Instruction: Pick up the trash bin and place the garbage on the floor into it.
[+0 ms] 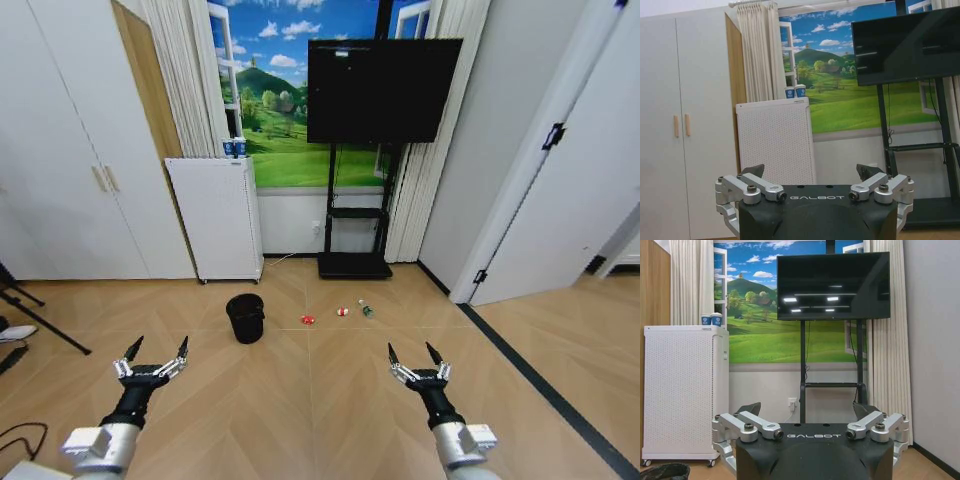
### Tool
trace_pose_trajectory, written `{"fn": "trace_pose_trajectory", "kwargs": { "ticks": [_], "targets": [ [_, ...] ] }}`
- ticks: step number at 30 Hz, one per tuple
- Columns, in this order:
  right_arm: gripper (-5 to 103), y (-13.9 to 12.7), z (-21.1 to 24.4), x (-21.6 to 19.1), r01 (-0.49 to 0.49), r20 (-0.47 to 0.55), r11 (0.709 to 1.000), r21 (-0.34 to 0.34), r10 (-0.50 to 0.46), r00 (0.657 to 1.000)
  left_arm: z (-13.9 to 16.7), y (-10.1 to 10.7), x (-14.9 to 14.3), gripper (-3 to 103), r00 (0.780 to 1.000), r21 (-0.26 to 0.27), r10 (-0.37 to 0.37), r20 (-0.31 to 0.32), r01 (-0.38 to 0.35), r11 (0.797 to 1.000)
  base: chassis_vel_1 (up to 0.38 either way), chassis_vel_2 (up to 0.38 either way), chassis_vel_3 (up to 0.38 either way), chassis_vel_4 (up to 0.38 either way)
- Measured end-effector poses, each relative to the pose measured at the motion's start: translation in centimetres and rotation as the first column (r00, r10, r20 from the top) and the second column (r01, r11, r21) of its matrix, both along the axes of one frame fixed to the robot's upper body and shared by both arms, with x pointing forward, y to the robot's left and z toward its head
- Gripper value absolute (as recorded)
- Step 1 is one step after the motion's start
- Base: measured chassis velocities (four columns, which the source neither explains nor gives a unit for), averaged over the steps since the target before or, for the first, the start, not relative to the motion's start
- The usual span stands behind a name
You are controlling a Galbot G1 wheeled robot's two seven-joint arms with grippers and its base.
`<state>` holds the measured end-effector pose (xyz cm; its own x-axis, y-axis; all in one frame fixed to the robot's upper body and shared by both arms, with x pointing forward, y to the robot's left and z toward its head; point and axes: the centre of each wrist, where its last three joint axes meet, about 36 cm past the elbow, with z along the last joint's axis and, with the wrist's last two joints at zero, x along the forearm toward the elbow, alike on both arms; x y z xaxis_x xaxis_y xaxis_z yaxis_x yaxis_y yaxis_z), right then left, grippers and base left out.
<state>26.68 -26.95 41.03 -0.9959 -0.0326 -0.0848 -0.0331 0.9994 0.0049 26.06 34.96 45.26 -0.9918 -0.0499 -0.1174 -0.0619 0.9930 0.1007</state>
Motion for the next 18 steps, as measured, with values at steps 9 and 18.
{"fn": "trace_pose_trajectory", "kwargs": {
  "ticks": [9, 18],
  "targets": [
    [100, 0.00, 0.00, 0.00, 0.000, 0.000, 1.000, 0.000, 0.000, 1.000, 0.00, 0.00, 0.00, 100, 1.000, 0.000, 0.000, 0.000, 0.000, 1.000, 0.000, 0.000, 0.000, 0.000],
    [100, 0.00, 0.00, 0.00, 0.000, 0.000, 1.000, 0.000, 0.000, 1.000, 0.00, 0.00, 0.00, 100, 1.000, 0.000, 0.000, 0.000, 0.000, 1.000, 0.000, 0.000, 0.000, 0.000]
  ]
}}
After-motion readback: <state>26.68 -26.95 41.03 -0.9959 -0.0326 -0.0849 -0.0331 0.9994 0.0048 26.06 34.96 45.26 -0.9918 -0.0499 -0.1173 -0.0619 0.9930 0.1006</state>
